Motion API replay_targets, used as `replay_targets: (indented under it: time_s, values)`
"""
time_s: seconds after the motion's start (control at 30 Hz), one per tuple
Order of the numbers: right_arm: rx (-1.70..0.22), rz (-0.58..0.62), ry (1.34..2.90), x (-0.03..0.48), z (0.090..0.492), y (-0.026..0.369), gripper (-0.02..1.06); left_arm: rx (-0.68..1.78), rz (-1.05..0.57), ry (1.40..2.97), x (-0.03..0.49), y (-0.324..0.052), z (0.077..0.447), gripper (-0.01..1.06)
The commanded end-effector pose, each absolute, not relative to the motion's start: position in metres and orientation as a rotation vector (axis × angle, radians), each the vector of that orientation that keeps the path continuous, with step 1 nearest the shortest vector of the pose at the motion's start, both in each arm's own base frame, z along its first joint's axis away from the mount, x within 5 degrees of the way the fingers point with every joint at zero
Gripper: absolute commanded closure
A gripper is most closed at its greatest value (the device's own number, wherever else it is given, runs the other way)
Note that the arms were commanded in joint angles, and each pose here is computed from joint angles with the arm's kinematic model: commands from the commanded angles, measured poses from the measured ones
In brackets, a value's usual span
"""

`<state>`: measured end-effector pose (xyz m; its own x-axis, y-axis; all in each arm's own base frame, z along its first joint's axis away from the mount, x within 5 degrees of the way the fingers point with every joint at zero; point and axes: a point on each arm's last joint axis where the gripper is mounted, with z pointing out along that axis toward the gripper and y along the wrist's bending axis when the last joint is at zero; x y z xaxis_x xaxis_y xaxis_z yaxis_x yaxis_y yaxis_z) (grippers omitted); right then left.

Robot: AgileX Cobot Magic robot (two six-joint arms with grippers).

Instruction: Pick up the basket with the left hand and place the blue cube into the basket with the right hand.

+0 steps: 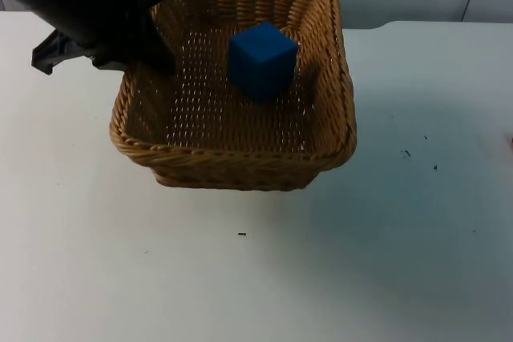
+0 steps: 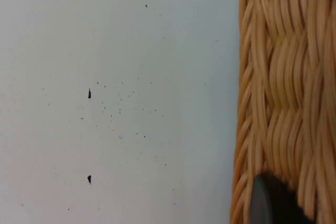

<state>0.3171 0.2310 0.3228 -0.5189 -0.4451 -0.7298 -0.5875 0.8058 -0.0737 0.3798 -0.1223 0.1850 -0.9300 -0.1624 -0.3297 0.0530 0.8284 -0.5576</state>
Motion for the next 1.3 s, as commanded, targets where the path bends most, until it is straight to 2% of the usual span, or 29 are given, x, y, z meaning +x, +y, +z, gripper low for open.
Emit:
replay_targets:
  time_s: [0.0, 0.2, 0.4, 0.7, 1.03, 1.27]
  values:
    - [-0.773, 0.228, 2.153, 0.306, 0.345, 0.224, 0.23, -0.119, -0.851, 2.617, 0.381, -0.126, 0.19, 1.05]
    - [-0.733, 0.251, 2.066, 0.276, 0.394, 0.201, 0.23, -0.146, -0.836, 2.66, 0.385, -0.126, 0.169, 1.05]
    - [-0.708, 0.269, 2.007, 0.259, 0.418, 0.188, 0.23, -0.183, -0.818, 2.692, 0.388, -0.125, 0.149, 1.05]
    - [-0.712, 0.265, 2.032, 0.255, 0.418, 0.185, 0.23, -0.194, -0.755, 2.664, 0.394, -0.122, 0.14, 1.05]
    - [-0.712, 0.265, 2.032, 0.255, 0.418, 0.185, 0.23, -0.187, -0.751, 2.71, 0.395, -0.123, 0.118, 1.05]
    - [-0.712, 0.266, 2.035, 0.255, 0.418, 0.185, 0.23, -0.194, -0.739, 2.702, 0.396, -0.123, 0.117, 1.05]
